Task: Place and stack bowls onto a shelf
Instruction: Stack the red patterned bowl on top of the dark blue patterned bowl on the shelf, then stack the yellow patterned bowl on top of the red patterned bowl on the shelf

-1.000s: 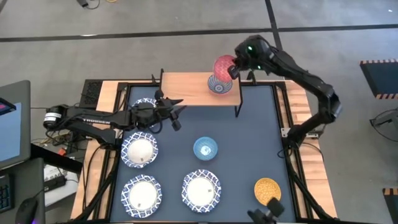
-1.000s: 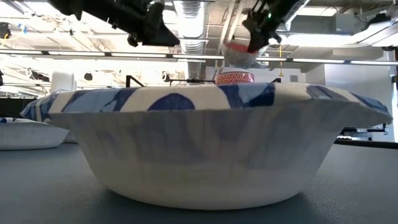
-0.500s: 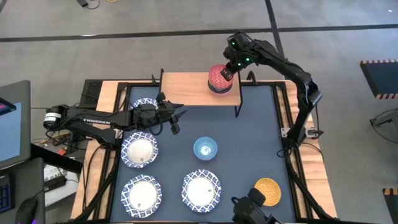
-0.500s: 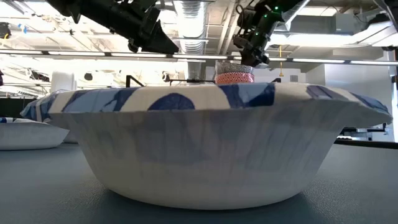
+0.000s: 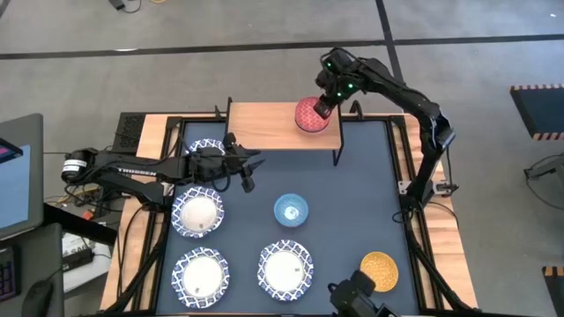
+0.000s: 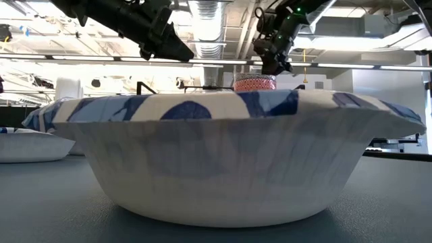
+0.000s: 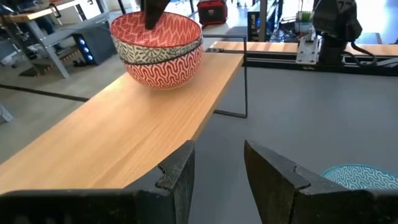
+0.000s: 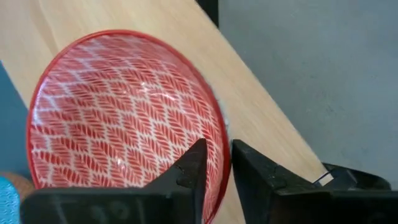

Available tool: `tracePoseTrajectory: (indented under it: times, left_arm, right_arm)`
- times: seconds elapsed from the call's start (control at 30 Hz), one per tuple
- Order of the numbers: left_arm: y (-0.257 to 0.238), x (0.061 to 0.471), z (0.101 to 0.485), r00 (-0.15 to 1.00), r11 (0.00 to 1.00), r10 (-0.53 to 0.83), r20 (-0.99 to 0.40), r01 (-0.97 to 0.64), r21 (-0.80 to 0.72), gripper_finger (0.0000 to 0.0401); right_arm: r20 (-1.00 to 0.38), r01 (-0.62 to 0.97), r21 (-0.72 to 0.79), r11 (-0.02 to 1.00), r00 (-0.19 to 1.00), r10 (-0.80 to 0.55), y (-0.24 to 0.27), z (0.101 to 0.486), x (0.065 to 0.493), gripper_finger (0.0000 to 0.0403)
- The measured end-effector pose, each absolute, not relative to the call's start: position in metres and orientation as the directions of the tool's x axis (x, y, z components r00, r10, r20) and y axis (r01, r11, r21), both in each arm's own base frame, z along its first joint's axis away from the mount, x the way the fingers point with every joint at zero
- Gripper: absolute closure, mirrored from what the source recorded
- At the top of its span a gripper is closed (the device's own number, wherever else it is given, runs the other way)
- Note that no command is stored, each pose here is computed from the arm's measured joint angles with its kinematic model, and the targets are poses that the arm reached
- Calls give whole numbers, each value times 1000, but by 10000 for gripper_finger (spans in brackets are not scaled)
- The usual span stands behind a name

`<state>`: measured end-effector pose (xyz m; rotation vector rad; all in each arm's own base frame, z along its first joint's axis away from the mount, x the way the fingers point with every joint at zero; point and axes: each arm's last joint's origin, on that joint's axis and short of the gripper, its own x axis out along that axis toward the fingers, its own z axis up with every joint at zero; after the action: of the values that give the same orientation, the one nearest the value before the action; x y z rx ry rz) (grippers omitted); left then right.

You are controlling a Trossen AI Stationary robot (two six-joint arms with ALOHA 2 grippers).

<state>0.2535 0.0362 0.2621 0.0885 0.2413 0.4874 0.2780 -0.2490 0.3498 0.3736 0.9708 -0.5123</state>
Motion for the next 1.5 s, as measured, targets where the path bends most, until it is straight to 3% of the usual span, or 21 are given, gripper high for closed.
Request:
tracePoseTrajectory:
  times: [0.37,0.5,0.7,0.9,1.2,1.5]
  left_arm:
    - [37,252,261,828,856,517,-217,-490,166,273]
    - [38,252,261,812,840,541,-218,-513,176,273]
    - [38,252,261,812,840,541,-217,-513,177,273]
    - [40,252,261,808,836,548,-217,-520,176,273]
    - [41,249,254,784,832,554,-279,-522,188,273]
    - [41,248,251,774,832,555,-305,-518,201,273]
  right_arm:
    - [-846,563,104,820,484,-225,-249,354,273,201]
    - [-808,540,134,831,545,-225,-245,367,266,181]
    - [-777,543,118,832,572,-263,-241,381,259,180]
    - [-697,576,51,816,606,-384,-252,385,269,189]
    - [-735,525,63,849,600,-317,-254,358,299,192]
    - [-748,509,47,859,589,-308,-251,359,296,192]
